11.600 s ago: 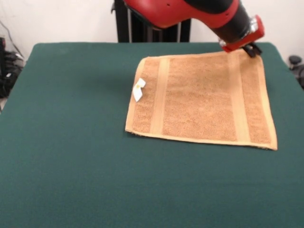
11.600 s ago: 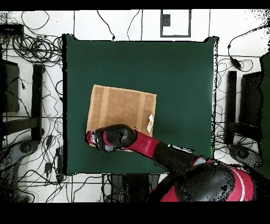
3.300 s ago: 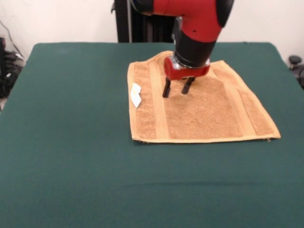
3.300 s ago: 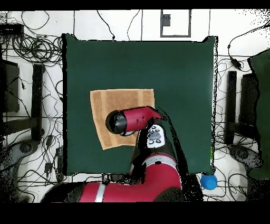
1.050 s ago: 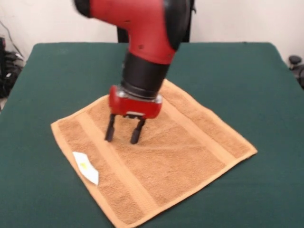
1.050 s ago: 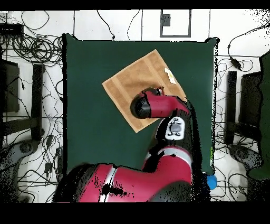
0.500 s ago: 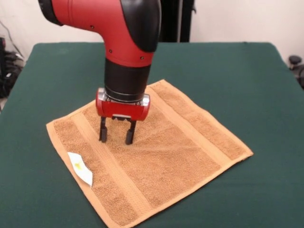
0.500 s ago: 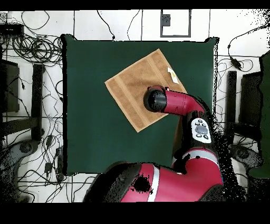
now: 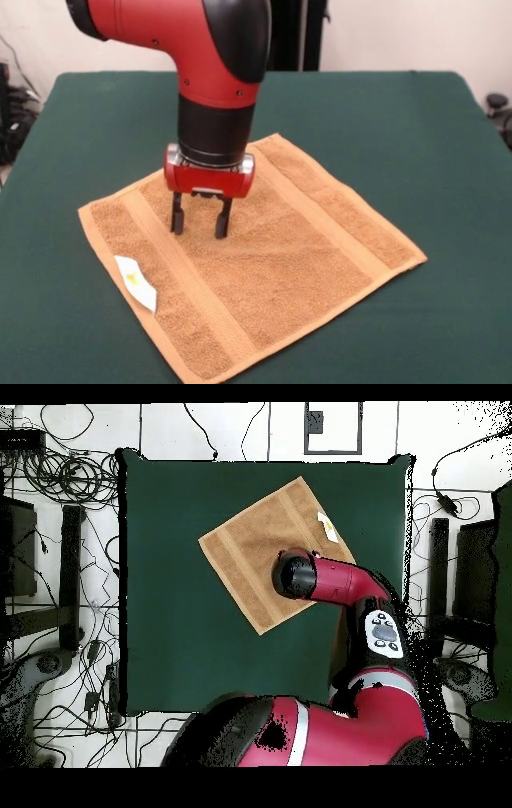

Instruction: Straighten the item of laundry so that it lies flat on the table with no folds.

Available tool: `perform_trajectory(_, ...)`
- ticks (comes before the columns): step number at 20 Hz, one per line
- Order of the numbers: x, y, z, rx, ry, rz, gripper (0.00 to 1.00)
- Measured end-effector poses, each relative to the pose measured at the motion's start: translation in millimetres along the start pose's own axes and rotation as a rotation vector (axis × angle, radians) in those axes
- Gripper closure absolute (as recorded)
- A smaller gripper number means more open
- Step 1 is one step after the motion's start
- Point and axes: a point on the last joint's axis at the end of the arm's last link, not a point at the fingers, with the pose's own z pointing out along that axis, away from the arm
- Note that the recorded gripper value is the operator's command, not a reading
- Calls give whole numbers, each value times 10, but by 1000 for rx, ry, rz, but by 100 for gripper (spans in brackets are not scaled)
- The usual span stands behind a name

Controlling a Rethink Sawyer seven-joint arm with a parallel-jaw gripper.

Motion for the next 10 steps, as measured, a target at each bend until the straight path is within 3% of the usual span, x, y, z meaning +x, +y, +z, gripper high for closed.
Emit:
perform_trajectory(6,177,132,-157,-23,113,-9,0)
perform_trajectory(7,266,192,-249,-34,163,-12,0)
perform_trajectory(10,385,257,-378,-48,223,-13,0)
